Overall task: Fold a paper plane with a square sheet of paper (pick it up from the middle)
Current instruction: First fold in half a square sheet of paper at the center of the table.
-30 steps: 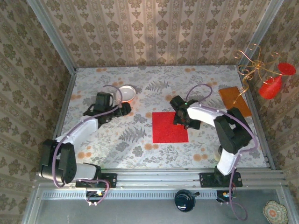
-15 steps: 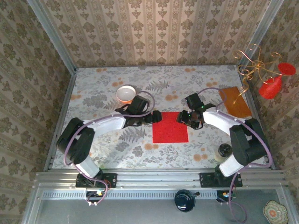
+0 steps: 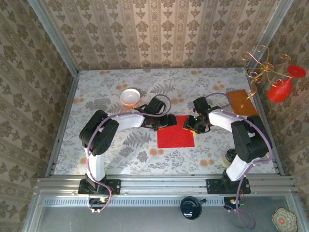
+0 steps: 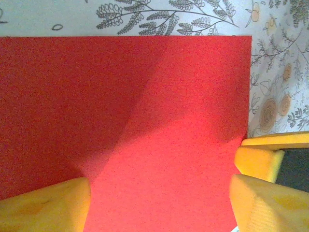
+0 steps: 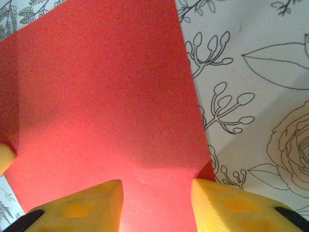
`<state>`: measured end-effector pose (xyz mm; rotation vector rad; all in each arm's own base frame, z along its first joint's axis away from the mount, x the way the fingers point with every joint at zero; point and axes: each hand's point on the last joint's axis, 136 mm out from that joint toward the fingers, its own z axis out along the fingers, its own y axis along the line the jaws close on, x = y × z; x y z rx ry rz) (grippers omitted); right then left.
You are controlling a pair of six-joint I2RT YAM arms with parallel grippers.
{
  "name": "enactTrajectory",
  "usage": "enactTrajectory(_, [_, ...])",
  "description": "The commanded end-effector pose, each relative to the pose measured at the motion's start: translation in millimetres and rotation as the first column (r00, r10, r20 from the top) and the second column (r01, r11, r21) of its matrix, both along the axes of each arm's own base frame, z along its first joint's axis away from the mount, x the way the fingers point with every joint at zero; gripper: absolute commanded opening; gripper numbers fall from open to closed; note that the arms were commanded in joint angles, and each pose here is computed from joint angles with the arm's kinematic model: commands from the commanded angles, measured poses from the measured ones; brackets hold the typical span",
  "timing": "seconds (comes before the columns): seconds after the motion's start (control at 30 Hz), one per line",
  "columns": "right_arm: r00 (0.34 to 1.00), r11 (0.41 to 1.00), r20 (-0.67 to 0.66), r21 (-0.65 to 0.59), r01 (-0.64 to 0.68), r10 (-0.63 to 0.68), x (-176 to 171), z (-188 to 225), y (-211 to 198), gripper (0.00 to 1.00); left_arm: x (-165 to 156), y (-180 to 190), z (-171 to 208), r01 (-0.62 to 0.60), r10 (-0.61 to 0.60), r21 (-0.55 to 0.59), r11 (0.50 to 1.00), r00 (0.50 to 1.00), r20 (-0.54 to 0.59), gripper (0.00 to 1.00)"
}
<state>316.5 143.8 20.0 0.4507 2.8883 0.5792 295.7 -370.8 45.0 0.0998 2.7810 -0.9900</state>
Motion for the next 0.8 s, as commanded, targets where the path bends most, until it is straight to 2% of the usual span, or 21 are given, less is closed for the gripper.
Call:
enactTrajectory(0.0, [0.999, 1.000, -0.032, 0.004, -0.024, 0.024, -2.8, -10.4, 0.4, 0.44, -4.9, -2.9, -5.9, 0.006, -0.006, 0.007, 1.000, 0.999, -0.050, 0.77])
enactTrajectory(0.17, [0.999, 0.999, -0.038, 0.031, -0.026, 0.027, -3.4, -15.5, 5.1, 0.43, -7.7, 7.9, -20.4, -0.014, 0.018, 0.051, 0.999, 0.997, -0.079, 0.82])
enactTrajectory(0.4, [0.999, 0.990, -0.032, 0.138, -0.030, 0.035, 2.3, -12.0, 23.4, 0.39, -2.6, 22.0, -21.2, -0.053, 0.055, 0.033, 0.998, 0.996, -0.074, 0.87])
enactTrajectory(0.57, [0.998, 0.985, -0.046, 0.169, -0.039, 0.048, 2.8, -15.3, 33.2, 0.37, -1.4, 19.8, -18.9, -0.060, 0.060, 0.005, 0.998, 0.996, -0.064, 0.87])
enactTrajectory(0.77, [0.996, 0.979, -0.045, 0.195, -0.065, 0.075, 0.2, -13.3, 47.3, 0.35, -1.2, 25.0, -22.1, -0.055, 0.058, 0.051, 0.997, 0.996, -0.061, 0.86])
